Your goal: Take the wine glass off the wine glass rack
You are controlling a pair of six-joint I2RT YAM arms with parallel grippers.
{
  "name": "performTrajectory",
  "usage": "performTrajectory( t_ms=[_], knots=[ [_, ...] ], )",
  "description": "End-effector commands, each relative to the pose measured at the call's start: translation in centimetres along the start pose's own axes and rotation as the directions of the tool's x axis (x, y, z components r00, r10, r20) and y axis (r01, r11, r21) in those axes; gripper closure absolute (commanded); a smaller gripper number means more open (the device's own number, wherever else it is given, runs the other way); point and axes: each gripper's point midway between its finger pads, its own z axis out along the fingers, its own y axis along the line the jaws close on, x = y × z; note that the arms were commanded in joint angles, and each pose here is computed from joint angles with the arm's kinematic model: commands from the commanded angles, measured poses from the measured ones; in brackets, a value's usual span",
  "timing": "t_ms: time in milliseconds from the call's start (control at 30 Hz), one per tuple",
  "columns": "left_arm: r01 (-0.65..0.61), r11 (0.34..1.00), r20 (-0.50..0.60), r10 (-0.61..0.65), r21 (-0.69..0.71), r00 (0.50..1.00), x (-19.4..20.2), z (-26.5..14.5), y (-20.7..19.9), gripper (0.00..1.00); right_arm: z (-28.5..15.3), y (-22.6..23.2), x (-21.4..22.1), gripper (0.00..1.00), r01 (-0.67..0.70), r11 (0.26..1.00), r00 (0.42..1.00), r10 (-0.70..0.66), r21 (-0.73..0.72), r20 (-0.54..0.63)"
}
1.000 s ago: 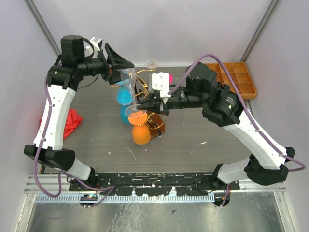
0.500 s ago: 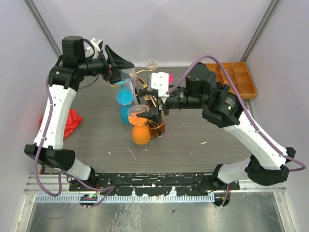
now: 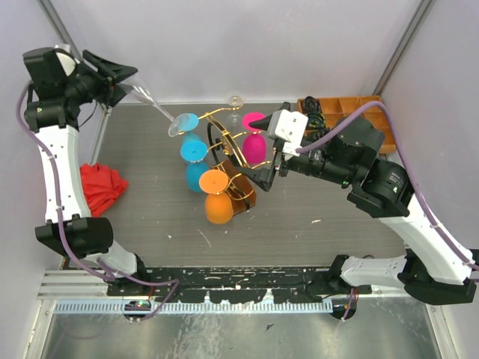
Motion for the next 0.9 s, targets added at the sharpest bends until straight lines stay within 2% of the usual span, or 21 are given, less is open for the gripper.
performTrajectory(
  t_ms=[0, 200, 333, 467, 567, 767, 867],
  knots=[
    [-0.173, 0.983, 0.258, 0.184, -0.066, 0.948, -5.6, 0.0, 0.9, 0.68, 0.4, -1.5, 0.4, 0.00, 0.004, 0.996, 1.000, -0.003, 0.091, -0.006],
    [-0.271, 0.909, 0.394, 0.386, -0.317, 0.835, -10.9, 1.2, 6.0, 0.65, 0.9, -2.3, 2.4, 0.00, 0.027, 0.991, 0.997, -0.017, 0.133, -0.076],
    [-0.324, 0.819, 0.407, 0.529, -0.473, 0.745, -13.6, 1.3, 8.4, 0.66, 1.5, -2.6, 3.2, 0.00, 0.039, 0.989, 0.994, -0.024, 0.143, -0.104],
    [-0.339, 0.737, 0.414, 0.631, -0.585, 0.657, -15.8, 0.5, 9.2, 0.63, 1.9, -2.7, 3.2, 0.00, 0.058, 0.989, 0.993, -0.044, 0.135, -0.106],
    [-0.373, 0.662, 0.384, 0.710, -0.650, 0.591, -16.0, 1.2, 9.8, 0.63, 2.0, -2.8, 3.4, 0.00, 0.068, 0.988, 0.993, -0.054, 0.136, -0.109],
    [-0.406, 0.489, 0.289, 0.839, -0.772, 0.460, -13.4, 4.5, 12.3, 0.62, 2.7, -2.6, 4.2, 0.00, 0.066, 0.991, 0.993, -0.053, 0.117, -0.109],
    [-0.380, 0.450, 0.268, 0.856, -0.808, 0.442, -12.5, 5.8, 14.5, 0.59, 2.6, -2.9, 4.6, 0.00, 0.067, 0.990, 0.992, -0.052, 0.121, -0.118]
  ],
)
